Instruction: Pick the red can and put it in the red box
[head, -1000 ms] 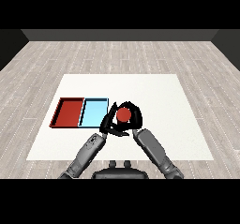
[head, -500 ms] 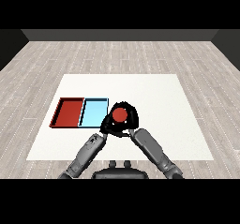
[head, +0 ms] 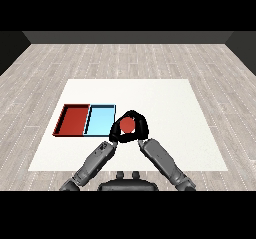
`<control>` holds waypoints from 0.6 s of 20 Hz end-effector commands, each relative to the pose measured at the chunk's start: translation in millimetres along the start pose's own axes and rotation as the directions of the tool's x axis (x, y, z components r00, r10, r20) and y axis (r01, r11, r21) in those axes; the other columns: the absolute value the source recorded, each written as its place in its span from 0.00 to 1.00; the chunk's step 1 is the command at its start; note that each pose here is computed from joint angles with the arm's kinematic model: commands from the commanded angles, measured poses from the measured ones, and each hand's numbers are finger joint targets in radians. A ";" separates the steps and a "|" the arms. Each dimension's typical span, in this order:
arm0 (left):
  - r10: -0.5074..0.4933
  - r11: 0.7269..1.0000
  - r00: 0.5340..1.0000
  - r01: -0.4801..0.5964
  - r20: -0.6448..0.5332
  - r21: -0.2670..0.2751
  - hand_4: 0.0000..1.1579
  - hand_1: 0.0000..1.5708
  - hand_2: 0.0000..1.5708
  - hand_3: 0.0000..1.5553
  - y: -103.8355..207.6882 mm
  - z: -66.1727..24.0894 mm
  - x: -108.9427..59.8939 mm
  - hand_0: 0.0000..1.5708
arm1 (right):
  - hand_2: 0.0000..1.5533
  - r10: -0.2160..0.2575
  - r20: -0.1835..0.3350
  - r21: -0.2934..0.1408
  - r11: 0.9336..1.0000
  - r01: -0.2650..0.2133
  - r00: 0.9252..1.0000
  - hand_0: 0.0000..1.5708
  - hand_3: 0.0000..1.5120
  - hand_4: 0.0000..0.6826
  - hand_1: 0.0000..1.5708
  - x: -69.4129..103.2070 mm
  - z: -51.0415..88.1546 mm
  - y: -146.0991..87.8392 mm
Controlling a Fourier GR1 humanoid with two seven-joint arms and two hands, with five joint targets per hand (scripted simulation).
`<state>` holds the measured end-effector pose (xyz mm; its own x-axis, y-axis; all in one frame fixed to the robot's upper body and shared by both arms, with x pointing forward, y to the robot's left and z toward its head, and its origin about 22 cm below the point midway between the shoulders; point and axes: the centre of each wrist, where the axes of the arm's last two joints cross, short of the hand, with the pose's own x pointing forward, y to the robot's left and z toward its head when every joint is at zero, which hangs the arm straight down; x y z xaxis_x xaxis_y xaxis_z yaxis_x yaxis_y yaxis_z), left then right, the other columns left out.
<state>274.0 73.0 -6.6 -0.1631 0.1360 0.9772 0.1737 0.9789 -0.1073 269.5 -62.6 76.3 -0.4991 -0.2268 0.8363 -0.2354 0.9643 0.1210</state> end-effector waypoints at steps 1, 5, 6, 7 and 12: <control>-0.020 0.999 1.000 0.020 -0.002 0.047 0.96 1.00 1.00 0.95 -10.7 4.6 -4.6 1.00 | 0.93 -0.009 -0.003 -0.001 1.000 0.009 1.000 0.96 0.92 0.96 0.96 -1.5 -15.8 2.8; -0.027 0.997 1.000 0.028 -0.013 0.074 0.97 1.00 0.99 0.95 0.4 -11.9 -2.8 1.00 | 0.93 -0.013 -0.014 -0.015 1.000 0.013 1.000 0.94 0.92 0.94 0.94 22.3 -11.4 8.5; -0.015 0.997 1.000 0.013 0.018 0.070 0.97 1.00 0.99 0.95 -5.0 -10.3 0.9 1.00 | 0.93 -0.002 -0.003 -0.003 1.000 0.002 1.000 0.95 0.92 0.94 0.95 -2.7 -5.4 3.3; -0.008 0.995 0.999 0.005 0.041 0.095 0.98 1.00 0.99 0.95 -3.3 -4.0 4.1 1.00 | 0.93 -0.013 -0.006 -0.006 1.000 0.013 1.000 0.94 0.92 0.94 0.94 -5.6 -12.8 7.6; 0.000 0.995 0.990 -0.015 0.144 0.100 0.99 1.00 1.00 0.96 3.5 -11.8 7.3 1.00 | 0.89 -0.032 -0.028 -0.007 0.999 0.032 0.999 0.92 0.89 0.60 0.92 -5.5 -11.7 -5.1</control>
<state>277.5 78.2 -11.2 -0.2067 0.1019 0.9731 0.0681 0.9936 -0.0896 274.0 -55.1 82.3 -0.4886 -0.2509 0.8356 -0.2459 0.9585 0.1440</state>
